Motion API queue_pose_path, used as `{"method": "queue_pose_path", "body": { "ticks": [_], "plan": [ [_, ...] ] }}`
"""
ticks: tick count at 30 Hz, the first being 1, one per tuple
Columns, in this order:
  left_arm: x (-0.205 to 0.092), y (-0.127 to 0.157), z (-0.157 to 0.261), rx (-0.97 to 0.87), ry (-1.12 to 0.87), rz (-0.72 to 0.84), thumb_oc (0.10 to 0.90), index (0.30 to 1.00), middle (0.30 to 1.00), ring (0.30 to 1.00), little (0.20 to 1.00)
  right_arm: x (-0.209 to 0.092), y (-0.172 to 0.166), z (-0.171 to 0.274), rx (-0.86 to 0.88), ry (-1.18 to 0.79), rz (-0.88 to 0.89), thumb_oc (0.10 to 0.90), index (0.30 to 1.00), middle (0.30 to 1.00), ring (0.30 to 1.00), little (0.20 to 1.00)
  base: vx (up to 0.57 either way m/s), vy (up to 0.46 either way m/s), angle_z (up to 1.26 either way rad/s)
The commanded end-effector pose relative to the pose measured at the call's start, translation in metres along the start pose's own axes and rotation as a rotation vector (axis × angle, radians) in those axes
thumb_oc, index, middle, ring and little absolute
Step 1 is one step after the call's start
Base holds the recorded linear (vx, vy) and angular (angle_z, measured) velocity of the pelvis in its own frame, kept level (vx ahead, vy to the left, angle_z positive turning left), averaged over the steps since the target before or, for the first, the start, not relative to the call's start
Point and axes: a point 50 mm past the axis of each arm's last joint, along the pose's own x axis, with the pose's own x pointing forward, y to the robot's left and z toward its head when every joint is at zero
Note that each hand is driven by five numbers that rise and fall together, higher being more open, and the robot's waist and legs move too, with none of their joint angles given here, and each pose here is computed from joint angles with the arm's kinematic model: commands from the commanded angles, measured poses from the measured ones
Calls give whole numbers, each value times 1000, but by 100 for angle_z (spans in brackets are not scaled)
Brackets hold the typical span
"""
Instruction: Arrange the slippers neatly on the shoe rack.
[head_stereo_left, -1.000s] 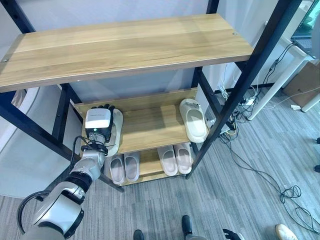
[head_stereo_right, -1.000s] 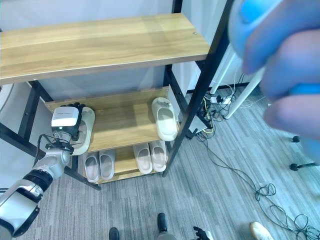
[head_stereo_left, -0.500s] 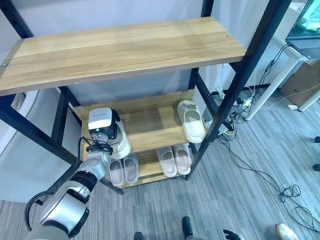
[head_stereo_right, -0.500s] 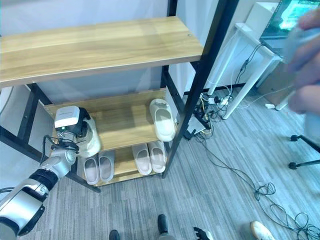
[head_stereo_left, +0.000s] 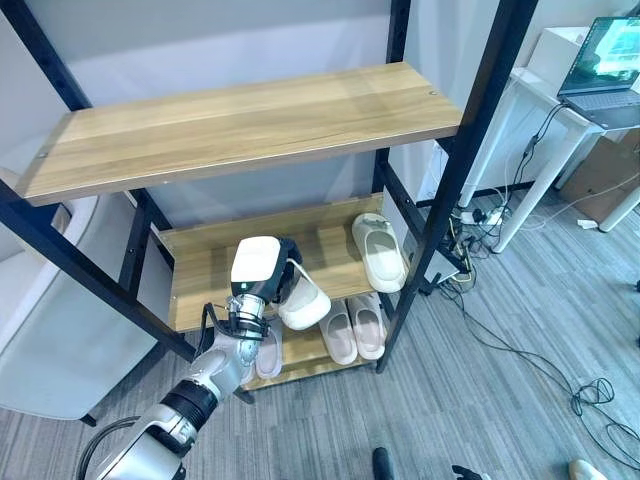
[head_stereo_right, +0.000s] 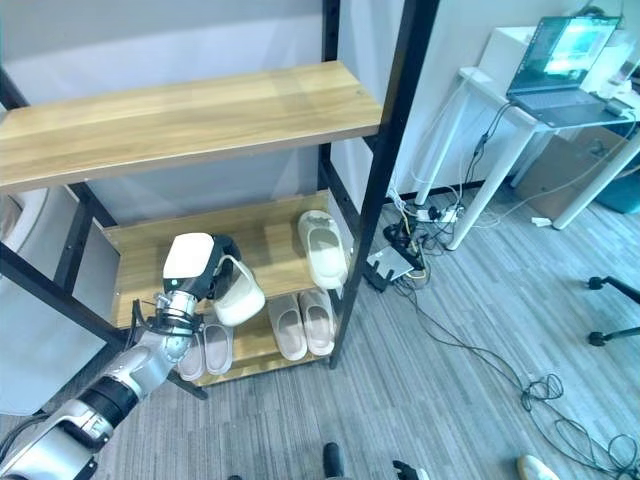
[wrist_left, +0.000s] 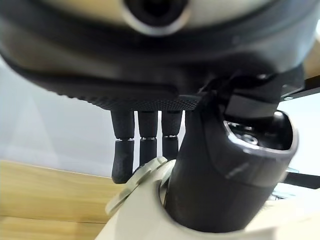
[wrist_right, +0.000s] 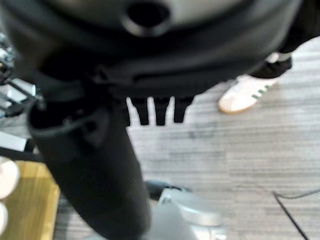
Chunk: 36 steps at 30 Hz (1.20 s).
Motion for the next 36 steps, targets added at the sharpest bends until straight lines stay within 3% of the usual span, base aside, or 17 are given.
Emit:
{"method": "queue_pose_path", "body": {
  "ticks": [1, 15, 19, 24, 36],
  "plan": [
    [39, 66, -25, 116, 53, 306, 400, 300, 300, 300, 300, 4, -11, 13, 12, -55, -48, 800, 900, 900, 900, 900, 6, -99, 2],
    [28, 76, -30, -30, 94, 387, 400, 300, 300, 300, 300, 6, -20, 25, 21, -84, -91, 800, 900, 900, 900, 900, 27, -100, 3],
    [24, 75, -35, -14, 103, 381, 400, 300, 300, 300, 300, 2, -9, 16, 25, -76, -60, 800, 900, 900, 900, 900, 144, 34, -36],
    [29, 88, -37, -10, 104, 430, 400, 300, 300, 300, 300, 2, 8, 36, 63, -133, -11, 800, 900, 900, 900, 900, 67, 24, -43],
    [39, 94, -26, -95, 72, 462, 400, 300, 300, 300, 300, -2, 11, 11, 53, -52, -15, 800, 900, 900, 900, 900, 157, -51, 6]
  ]
}}
